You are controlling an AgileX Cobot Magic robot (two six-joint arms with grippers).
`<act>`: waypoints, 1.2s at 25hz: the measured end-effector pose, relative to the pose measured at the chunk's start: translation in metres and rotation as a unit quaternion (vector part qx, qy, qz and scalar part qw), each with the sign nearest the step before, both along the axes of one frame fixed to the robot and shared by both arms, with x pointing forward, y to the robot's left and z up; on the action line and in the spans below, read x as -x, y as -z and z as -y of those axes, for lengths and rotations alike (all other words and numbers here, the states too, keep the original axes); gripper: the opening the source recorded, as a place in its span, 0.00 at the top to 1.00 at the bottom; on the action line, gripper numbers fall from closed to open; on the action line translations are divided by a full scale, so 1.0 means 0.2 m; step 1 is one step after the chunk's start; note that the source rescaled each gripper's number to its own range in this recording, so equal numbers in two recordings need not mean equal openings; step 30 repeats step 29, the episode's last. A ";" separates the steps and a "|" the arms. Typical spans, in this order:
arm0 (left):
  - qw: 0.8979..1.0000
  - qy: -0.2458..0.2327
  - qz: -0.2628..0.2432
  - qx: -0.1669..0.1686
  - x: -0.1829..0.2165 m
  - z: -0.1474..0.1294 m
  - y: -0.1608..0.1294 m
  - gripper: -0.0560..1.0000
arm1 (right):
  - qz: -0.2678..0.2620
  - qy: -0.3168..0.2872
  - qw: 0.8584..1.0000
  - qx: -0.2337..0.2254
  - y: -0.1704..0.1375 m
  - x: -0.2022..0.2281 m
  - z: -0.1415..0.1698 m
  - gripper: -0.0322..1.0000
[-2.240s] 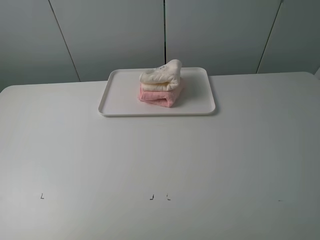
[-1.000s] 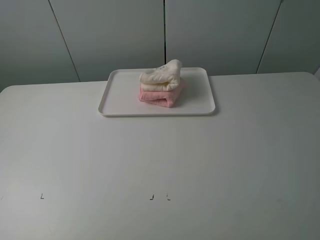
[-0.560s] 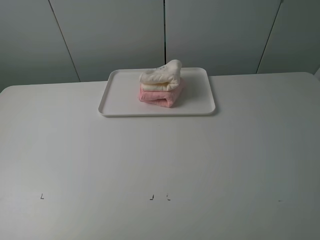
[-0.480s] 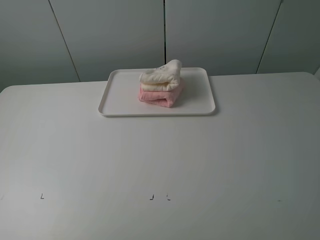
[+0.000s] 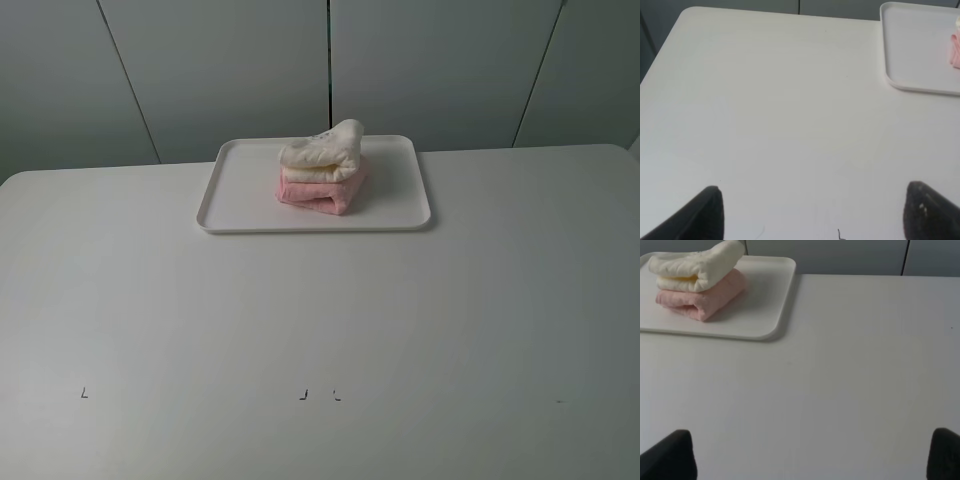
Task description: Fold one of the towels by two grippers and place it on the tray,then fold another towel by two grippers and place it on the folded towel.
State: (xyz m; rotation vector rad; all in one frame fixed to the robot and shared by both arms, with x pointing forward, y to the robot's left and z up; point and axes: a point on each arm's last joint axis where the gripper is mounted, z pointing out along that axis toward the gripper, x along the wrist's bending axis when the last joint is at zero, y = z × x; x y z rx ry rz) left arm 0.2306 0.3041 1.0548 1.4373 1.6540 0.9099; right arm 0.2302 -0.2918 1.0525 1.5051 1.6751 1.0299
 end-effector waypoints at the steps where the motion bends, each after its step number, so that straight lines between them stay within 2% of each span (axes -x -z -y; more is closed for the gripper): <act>1: 1.000 0.000 0.000 0.000 0.00 0.00 0.00 0.07 | 0.000 0.000 1.000 0.000 0.00 0.00 0.00 0.00; 30: 1.000 0.000 0.000 0.000 0.00 0.00 0.00 0.07 | 0.000 0.001 1.000 -0.003 0.00 0.00 0.00 0.00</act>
